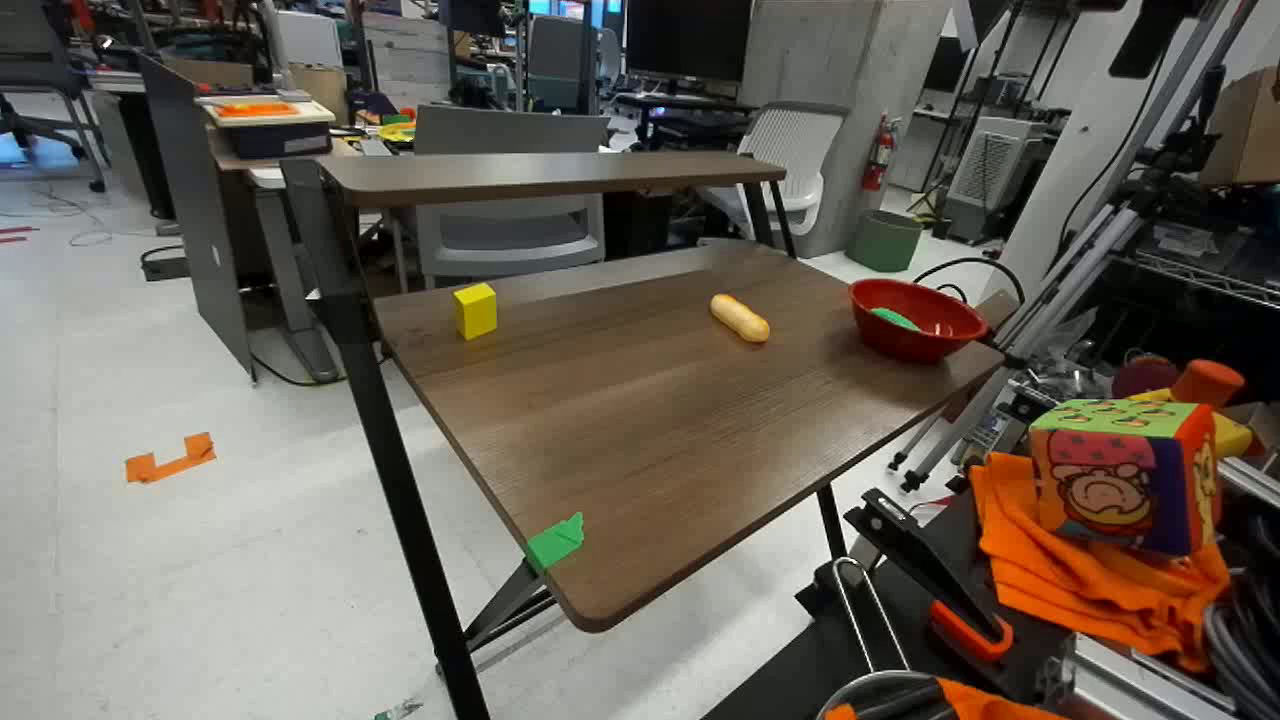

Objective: Pick up the toy from the table and move it to the left.

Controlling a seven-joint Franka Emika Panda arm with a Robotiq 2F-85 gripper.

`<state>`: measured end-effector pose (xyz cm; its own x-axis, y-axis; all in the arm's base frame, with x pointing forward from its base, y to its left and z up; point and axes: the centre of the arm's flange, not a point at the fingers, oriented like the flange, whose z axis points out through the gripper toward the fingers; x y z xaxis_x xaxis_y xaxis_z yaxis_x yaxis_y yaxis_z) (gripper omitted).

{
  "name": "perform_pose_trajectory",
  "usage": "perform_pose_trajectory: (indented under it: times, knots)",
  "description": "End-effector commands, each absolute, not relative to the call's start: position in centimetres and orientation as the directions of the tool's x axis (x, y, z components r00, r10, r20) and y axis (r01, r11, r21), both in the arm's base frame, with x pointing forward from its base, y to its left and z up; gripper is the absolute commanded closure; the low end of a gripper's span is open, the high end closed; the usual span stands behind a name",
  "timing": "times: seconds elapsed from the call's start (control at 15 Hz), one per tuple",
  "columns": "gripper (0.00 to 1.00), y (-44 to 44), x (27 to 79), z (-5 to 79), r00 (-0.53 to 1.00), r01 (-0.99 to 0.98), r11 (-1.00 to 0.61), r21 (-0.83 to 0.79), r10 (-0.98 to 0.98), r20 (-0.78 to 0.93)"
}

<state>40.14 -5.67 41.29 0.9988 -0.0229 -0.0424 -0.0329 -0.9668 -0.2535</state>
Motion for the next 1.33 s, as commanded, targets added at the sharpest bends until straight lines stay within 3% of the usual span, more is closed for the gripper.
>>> perform_pose_trajectory:
  times: [0.0, 0.6, 0.87, 1.27]
  knots:
    - [0.00, -5.7, 40.2, 41.3, 0.999, -0.033, -0.967, -0.253, -0.023, -0.041]
    - [0.00, -5.7, 40.2, 41.4, 0.999, -0.033, -0.967, -0.253, -0.023, -0.040]
    - [0.00, -4.4, 43.5, 40.9, 0.997, -0.075, -0.966, -0.246, -0.064, -0.052]
    - [0.00, -1.8, 52.5, 38.3, 0.987, -0.159, -0.967, -0.199, -0.162, -0.003]
